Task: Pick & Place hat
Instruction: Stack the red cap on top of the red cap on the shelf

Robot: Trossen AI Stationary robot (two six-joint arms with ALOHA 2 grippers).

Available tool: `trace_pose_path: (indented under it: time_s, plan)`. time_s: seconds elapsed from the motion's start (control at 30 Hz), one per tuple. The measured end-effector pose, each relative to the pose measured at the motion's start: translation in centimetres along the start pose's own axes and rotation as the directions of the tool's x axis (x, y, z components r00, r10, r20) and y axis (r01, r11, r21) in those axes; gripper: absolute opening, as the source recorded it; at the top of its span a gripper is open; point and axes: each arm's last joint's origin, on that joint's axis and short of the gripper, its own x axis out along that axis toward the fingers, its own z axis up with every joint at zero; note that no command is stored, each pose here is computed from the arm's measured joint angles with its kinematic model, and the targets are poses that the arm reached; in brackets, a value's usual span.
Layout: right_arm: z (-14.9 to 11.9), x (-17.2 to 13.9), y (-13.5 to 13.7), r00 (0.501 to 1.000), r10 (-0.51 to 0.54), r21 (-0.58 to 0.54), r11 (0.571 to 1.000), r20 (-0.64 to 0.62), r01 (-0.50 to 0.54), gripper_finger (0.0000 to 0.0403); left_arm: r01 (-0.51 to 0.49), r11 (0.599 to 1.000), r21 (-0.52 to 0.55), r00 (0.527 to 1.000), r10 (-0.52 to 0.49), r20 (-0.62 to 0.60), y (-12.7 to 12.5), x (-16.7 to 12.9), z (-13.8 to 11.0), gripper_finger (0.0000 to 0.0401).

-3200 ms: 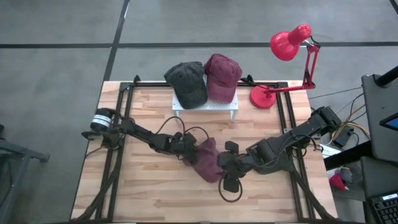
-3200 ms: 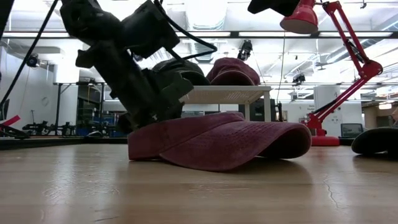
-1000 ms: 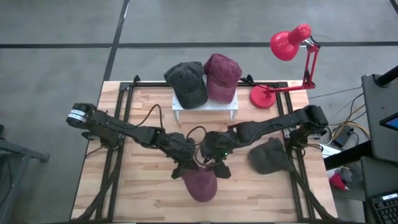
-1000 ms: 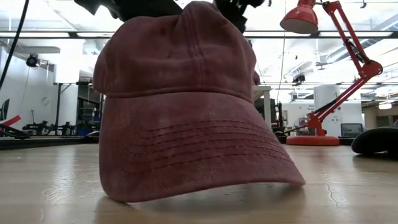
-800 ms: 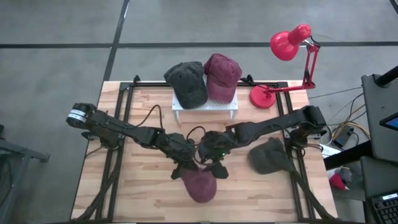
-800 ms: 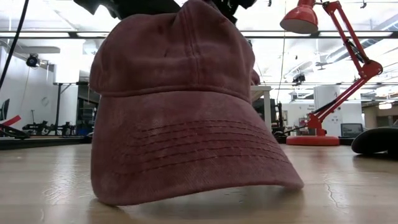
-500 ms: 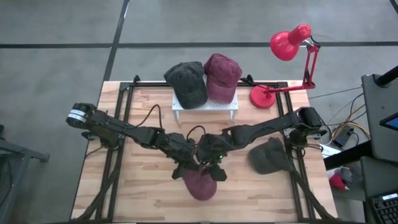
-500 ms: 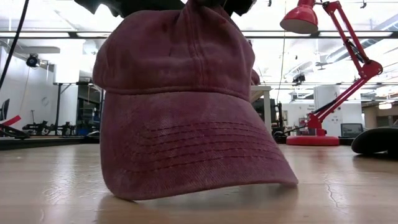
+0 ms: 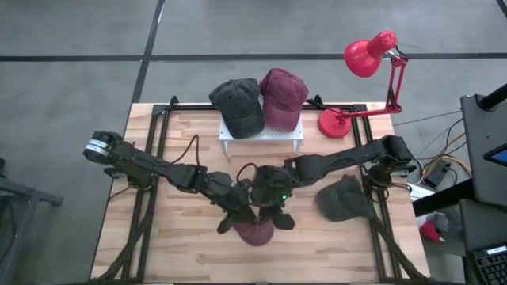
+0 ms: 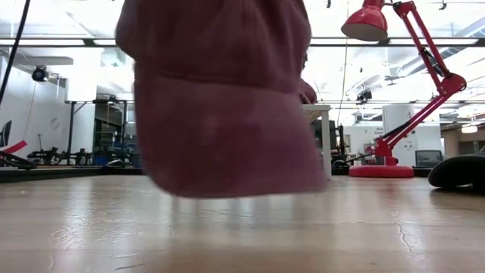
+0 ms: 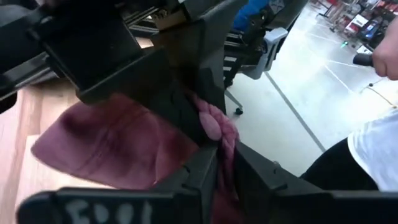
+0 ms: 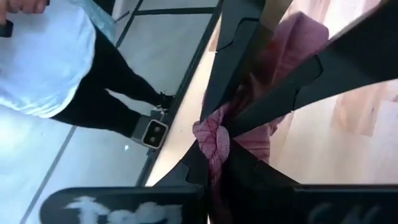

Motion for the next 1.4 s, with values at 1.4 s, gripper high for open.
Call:
trace_pose_path:
  time_s: [1.4]
  plan:
    - [3.8,-24.0,1.4,0.998,-0.064,-0.291,0.954,0.022,0.067,0.0013,-0.469,0.88,0.082,0.84,0.414,0.351,-2.2,-11.7,5.4,0.0097]
